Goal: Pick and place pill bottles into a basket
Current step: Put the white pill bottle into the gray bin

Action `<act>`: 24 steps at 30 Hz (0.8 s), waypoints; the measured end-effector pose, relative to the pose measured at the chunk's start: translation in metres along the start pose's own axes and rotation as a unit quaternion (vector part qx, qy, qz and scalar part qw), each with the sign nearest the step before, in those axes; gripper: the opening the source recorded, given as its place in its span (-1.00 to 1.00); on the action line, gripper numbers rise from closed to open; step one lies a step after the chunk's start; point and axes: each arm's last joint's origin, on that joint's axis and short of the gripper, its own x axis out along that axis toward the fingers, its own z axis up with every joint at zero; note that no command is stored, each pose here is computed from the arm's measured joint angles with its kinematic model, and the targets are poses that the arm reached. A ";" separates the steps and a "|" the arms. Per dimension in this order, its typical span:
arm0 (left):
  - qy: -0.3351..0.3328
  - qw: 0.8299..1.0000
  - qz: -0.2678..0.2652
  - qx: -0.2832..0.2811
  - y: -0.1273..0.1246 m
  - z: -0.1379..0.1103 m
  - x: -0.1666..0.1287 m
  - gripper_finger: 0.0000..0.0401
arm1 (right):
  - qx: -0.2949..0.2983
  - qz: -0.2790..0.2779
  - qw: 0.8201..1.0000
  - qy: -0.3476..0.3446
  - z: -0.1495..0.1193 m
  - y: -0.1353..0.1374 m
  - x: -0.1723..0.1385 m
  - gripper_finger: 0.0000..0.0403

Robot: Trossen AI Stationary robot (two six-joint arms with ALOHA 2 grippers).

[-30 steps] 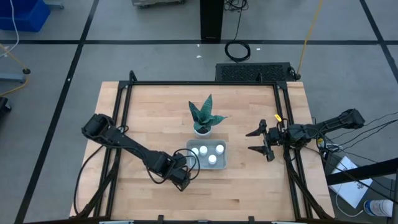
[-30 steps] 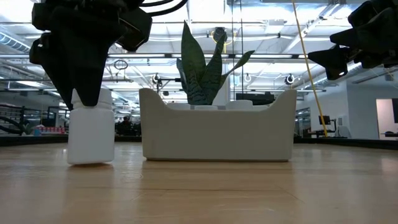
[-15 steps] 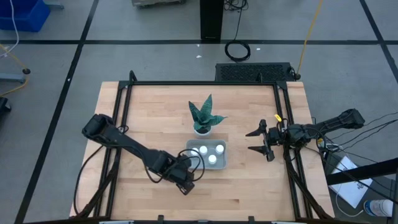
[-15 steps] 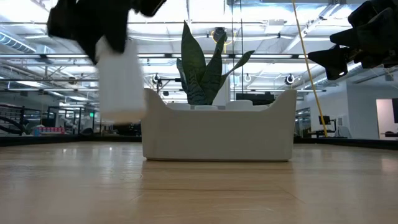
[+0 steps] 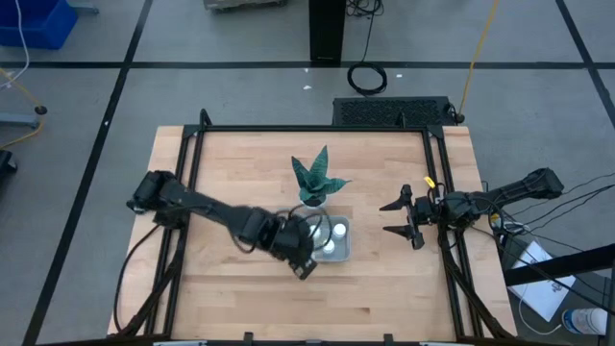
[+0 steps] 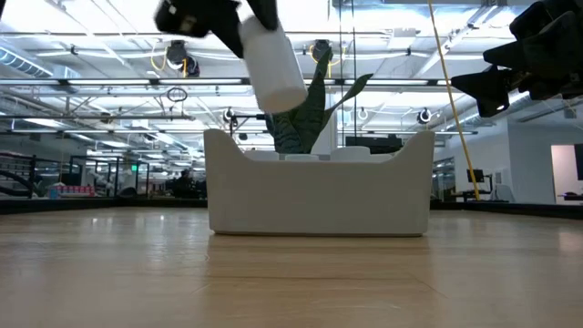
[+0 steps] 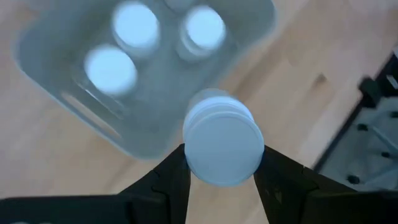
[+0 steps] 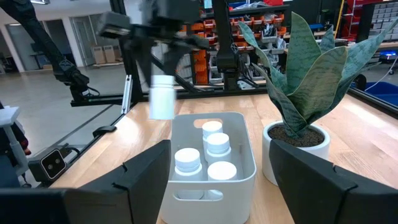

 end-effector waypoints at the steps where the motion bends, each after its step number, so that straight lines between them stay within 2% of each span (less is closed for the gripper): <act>1: -0.001 1.000 0.003 -0.002 0.004 0.007 0.001 -0.22 | 0.000 0.000 1.000 0.000 0.000 0.000 0.000 0.32; 6: -0.013 1.000 0.011 0.012 0.019 0.034 0.002 -0.17 | 0.000 0.000 1.000 0.000 0.000 0.000 0.000 0.32; 11: -0.018 0.999 0.013 0.034 0.028 0.048 0.003 -0.22 | 0.000 0.000 1.000 0.000 0.000 0.000 0.000 0.32; 21: -0.011 0.998 0.011 0.058 0.026 0.042 0.005 -0.15 | 0.000 0.000 1.000 0.000 0.000 0.000 0.000 0.32; 24: -0.013 0.998 0.011 0.063 0.025 0.041 0.005 -0.19 | 0.000 0.000 1.000 0.000 0.000 0.000 0.000 0.32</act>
